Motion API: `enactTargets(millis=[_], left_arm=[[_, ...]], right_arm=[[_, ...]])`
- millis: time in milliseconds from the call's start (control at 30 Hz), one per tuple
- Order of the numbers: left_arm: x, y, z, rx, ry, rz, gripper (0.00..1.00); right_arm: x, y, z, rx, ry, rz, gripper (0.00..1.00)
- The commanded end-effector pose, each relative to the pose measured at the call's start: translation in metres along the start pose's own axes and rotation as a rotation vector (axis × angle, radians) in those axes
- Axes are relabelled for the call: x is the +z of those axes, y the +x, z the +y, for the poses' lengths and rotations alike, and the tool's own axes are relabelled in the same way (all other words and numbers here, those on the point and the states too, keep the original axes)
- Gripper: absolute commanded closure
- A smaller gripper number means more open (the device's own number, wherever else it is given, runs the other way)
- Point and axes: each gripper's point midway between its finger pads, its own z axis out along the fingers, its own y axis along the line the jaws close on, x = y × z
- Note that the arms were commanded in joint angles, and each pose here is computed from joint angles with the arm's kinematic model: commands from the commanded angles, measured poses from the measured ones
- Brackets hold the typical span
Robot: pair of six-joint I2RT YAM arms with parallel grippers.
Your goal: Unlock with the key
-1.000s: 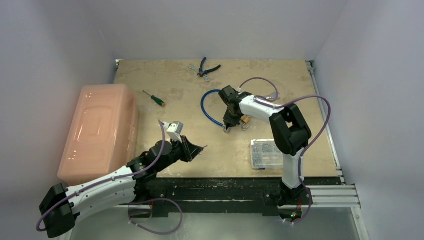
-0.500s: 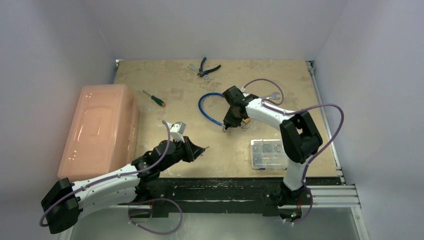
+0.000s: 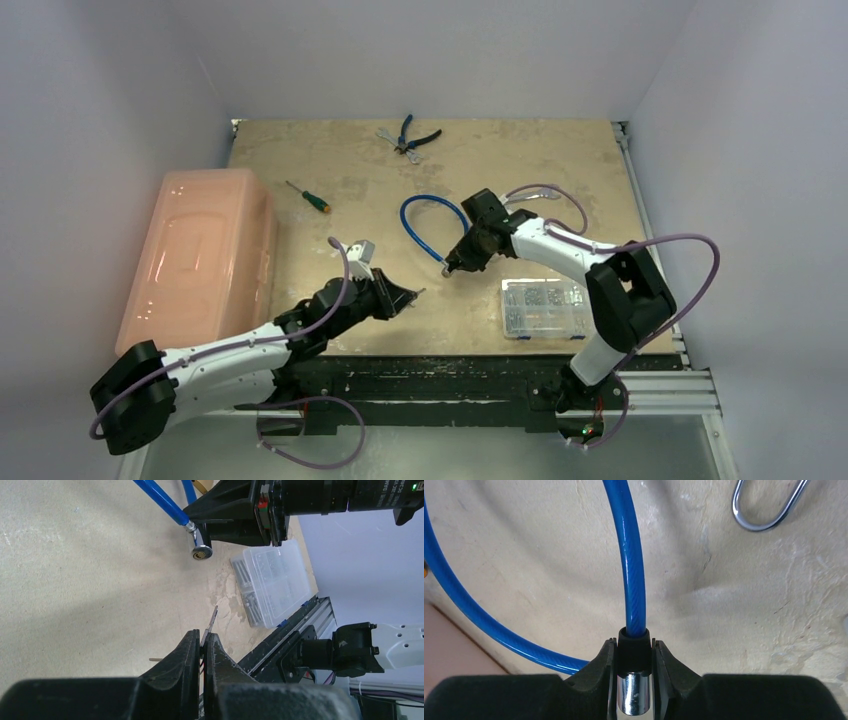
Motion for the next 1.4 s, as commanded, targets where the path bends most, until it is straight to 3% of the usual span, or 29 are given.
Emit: enactTargets(millis=[0, 600, 1367], left_arm=[[0.005, -0.012, -0.013, -0.050, 0.046, -0.057, 1.00], [0.018, 0.000, 0.002, -0.104, 0.004, -0.047, 1.00], [0.030, -0.002, 0.011, -0.192, -0.023, -0.097, 1.00]], right_arm=[[-0.017, 0.009, 0.027, 0.087, -0.144, 0.055, 1.00], [-0.016, 0.029, 0.013, 0.228, -0.162, 0.130, 1.00], [-0.012, 0.049, 0.029, 0.233, -0.217, 0.187, 1.00]])
